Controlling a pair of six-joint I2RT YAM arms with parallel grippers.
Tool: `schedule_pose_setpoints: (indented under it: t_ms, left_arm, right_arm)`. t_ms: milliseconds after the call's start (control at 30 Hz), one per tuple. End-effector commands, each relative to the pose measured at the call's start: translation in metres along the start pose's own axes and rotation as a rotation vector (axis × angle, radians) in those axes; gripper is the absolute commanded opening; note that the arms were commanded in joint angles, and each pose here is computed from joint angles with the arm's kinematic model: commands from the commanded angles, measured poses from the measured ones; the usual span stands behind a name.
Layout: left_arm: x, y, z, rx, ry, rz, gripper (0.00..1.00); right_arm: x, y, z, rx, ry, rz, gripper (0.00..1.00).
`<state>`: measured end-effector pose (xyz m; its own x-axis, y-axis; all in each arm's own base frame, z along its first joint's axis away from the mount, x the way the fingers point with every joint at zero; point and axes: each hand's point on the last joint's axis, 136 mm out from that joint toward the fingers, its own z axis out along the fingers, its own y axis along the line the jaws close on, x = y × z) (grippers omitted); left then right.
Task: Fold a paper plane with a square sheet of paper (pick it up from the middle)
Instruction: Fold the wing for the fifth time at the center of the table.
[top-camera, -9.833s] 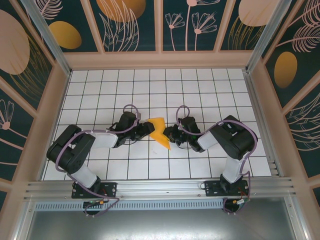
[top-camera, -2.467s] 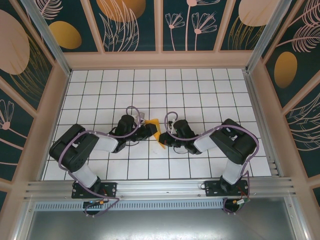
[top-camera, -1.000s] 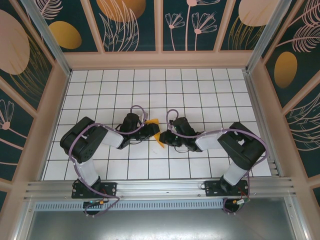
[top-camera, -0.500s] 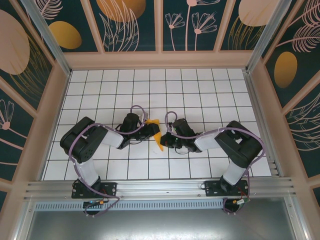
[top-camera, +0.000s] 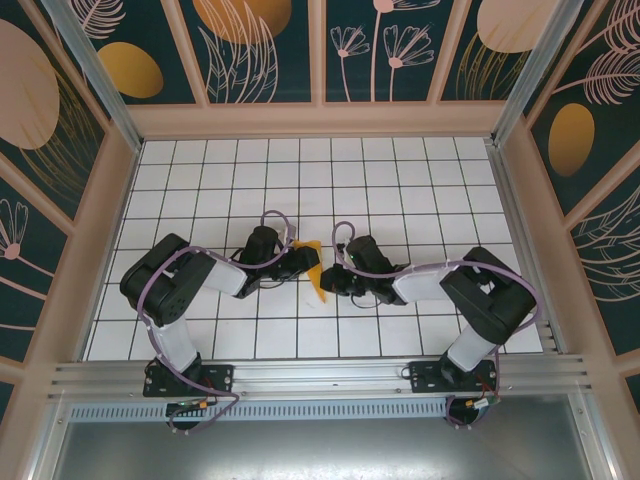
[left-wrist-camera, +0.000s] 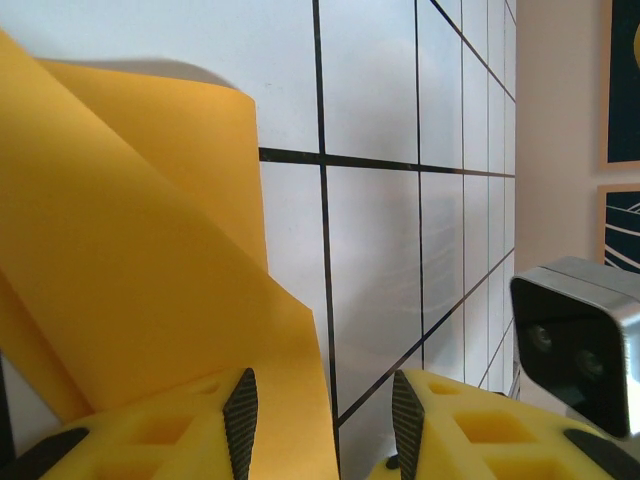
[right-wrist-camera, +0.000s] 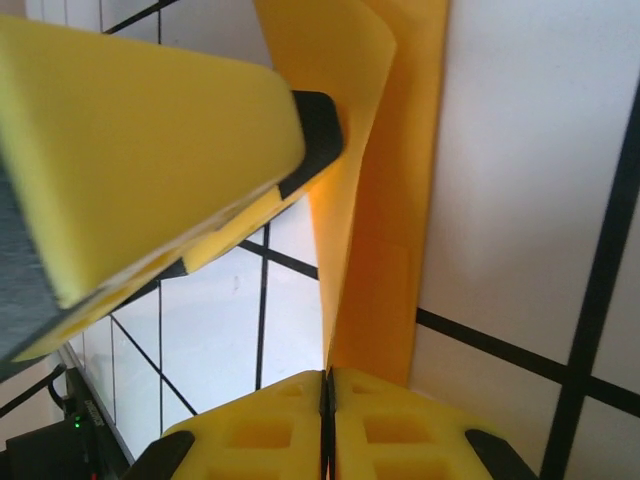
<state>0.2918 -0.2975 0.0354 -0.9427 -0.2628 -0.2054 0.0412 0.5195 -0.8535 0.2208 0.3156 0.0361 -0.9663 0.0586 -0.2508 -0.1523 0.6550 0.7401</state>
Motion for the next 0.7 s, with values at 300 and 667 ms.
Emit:
schedule_pose_setpoints:
  t_ms: [300,667]
  left_arm:
    - [0.014,0.040,0.002,-0.136,0.027,-0.040,0.44]
    - [0.014,0.039,0.001,-0.134,0.025,-0.044,0.44]
  right_arm:
    - [0.028,0.000,0.004,-0.014,0.094,-0.001,0.10]
    - [0.025,0.004,0.006,0.072,0.091,-0.038,0.14]
